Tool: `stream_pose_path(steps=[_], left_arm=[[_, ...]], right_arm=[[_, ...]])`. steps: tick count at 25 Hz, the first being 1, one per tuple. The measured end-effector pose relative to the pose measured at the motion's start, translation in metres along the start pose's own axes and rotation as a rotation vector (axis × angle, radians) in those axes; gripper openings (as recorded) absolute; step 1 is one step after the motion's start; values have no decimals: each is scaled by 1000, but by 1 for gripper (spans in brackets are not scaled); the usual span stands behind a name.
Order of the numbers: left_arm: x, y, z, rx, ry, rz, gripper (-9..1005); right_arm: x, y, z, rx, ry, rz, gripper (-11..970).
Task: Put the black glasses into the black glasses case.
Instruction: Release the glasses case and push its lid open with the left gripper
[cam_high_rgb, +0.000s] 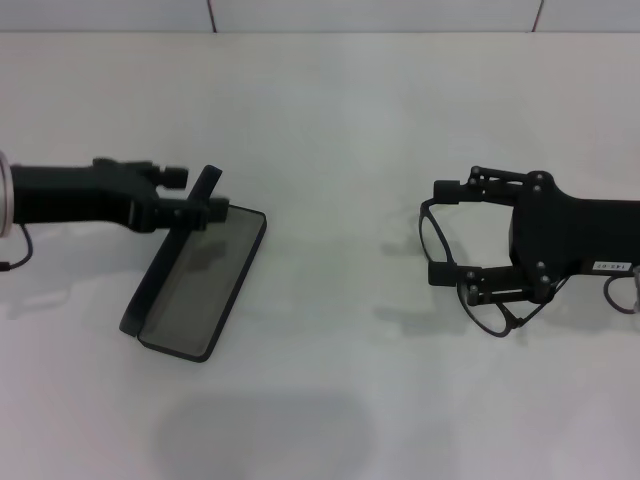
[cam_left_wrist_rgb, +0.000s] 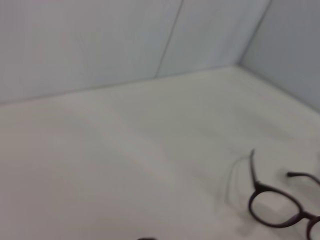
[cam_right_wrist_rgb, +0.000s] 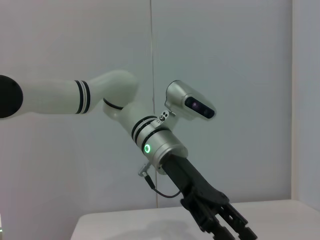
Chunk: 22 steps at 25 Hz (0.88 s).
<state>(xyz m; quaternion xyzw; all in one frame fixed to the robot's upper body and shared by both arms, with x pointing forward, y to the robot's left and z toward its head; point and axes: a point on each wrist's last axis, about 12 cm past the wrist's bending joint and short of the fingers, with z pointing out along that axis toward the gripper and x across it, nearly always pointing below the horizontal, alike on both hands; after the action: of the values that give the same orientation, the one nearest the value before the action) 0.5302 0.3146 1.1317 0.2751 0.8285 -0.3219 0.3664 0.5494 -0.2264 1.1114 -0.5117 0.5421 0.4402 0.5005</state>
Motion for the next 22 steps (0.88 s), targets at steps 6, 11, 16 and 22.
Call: stream_pose_path(steps=[6,11,16,22], left_arm=[[10,4,5,-91,62,-38,871],[18,6,4,-123,73,-41,871],[22,5,9,-125,130,-48,870],[16,7,15,-136,144,-102,663]], right_arm=[[3,3,-2,0,3,7,827],[4,5,-1,-1,0,8,826],[3,4,-1,-4,-1,6,826],[3,5,0,-10,1,5,826]])
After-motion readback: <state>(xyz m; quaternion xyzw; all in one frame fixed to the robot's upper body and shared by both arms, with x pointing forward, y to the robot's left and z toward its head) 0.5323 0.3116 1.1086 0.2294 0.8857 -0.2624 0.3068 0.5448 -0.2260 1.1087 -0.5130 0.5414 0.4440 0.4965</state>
